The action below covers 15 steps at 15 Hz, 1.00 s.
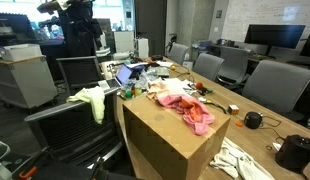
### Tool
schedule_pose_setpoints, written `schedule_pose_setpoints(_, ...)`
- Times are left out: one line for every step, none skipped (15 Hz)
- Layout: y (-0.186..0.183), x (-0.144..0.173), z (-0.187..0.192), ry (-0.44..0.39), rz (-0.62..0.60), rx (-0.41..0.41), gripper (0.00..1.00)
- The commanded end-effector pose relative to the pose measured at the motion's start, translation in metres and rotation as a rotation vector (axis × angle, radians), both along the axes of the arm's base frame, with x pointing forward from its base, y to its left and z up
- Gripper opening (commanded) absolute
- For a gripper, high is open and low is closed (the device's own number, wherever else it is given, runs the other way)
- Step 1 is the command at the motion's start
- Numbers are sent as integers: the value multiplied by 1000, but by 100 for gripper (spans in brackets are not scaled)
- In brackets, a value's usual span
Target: Move the green towel and pink shirt from the box to the backrest of the chair
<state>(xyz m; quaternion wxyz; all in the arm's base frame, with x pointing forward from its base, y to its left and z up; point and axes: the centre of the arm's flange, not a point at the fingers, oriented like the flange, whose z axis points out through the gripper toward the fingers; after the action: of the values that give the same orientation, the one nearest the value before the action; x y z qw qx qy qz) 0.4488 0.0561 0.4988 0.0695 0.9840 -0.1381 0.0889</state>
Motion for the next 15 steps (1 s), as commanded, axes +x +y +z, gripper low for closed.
schedule_pose_setpoints(-70, -9, -11, 28, -148, 106, 100)
schedule_pose_setpoints(-91, -10, -18, 42, -190, 137, 100)
schedule_pose_setpoints(-106, -11, -23, 51, -222, 163, 100)
schedule_pose_setpoints(-120, -12, -29, 63, -252, 186, 100)
schedule_pose_setpoints(-133, -11, -34, 63, -277, 204, 100)
schedule_pose_setpoints(-144, -11, -38, 60, -299, 214, 100)
schedule_pose_setpoints(-152, -9, -40, 48, -325, 223, 100)
schedule_pose_setpoints(-162, -6, -43, 34, -347, 234, 100)
schedule_pose_setpoints(-171, -3, -45, 13, -381, 241, 100)
schedule_pose_setpoints(-182, 1, -48, -12, -411, 252, 100)
schedule_pose_setpoints(-191, 3, -51, -33, -437, 265, 100)
schedule_pose_setpoints(-201, 6, -55, -60, -465, 278, 100)
schedule_pose_setpoints(-211, 9, -58, -76, -490, 284, 100)
schedule_pose_setpoints(-223, 13, -63, -88, -519, 287, 100)
schedule_pose_setpoints(-233, 15, -67, -95, -548, 283, 100)
